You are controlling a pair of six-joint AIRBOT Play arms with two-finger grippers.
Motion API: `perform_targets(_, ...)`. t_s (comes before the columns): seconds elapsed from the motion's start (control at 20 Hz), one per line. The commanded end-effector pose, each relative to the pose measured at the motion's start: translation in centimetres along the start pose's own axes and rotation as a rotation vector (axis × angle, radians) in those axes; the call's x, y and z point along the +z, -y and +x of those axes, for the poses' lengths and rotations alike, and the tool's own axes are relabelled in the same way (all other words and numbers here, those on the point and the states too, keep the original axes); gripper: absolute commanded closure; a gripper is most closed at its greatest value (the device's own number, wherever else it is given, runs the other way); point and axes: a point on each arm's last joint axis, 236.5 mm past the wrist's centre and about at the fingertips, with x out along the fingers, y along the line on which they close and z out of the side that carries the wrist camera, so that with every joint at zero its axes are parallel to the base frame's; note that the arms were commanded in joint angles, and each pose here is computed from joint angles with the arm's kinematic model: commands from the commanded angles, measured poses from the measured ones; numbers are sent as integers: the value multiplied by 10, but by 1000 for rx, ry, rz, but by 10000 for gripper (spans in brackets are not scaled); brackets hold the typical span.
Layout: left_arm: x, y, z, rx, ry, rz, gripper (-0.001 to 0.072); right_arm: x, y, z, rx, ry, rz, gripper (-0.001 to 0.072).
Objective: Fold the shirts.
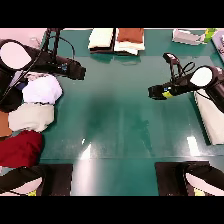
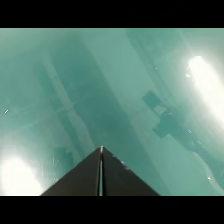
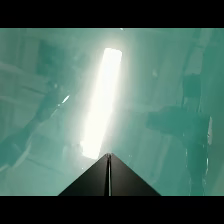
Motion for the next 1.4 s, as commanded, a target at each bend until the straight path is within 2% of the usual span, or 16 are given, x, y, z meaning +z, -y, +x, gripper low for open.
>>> perform_targets(0.0,0,0,0,0,0,0,687,1,-2,0,7,3,2,696)
perform_targets(0.55,0,0,0,-1,2,-3,687,1,-2,0,7,3,2,696)
perform_targets(0.7,16,-8,-1,30,69,10,686,1,-2,0,7,3,3,697)
perform_targets(0.75,20,-20,-2,83,83,11,605,1,-2,0,7,3,2,696)
perform_targets(0.8,21,-41,-4,170,92,-14,249,1,-2,0,7,4,2,696)
perform_targets(0.85,22,-72,-8,295,98,-45,55,1,-2,0,7,4,2,696)
perform_targets(0.9,23,-102,-13,395,102,-55,54,1,-2,0,7,4,2,696)
perform_targets(1.05,9,-184,-13,529,73,-167,54,0,-2,0,7,0,2,696)
perform_targets(1.35,-36,-335,17,688,53,-334,54,0,-2,0,7,0,2,696)
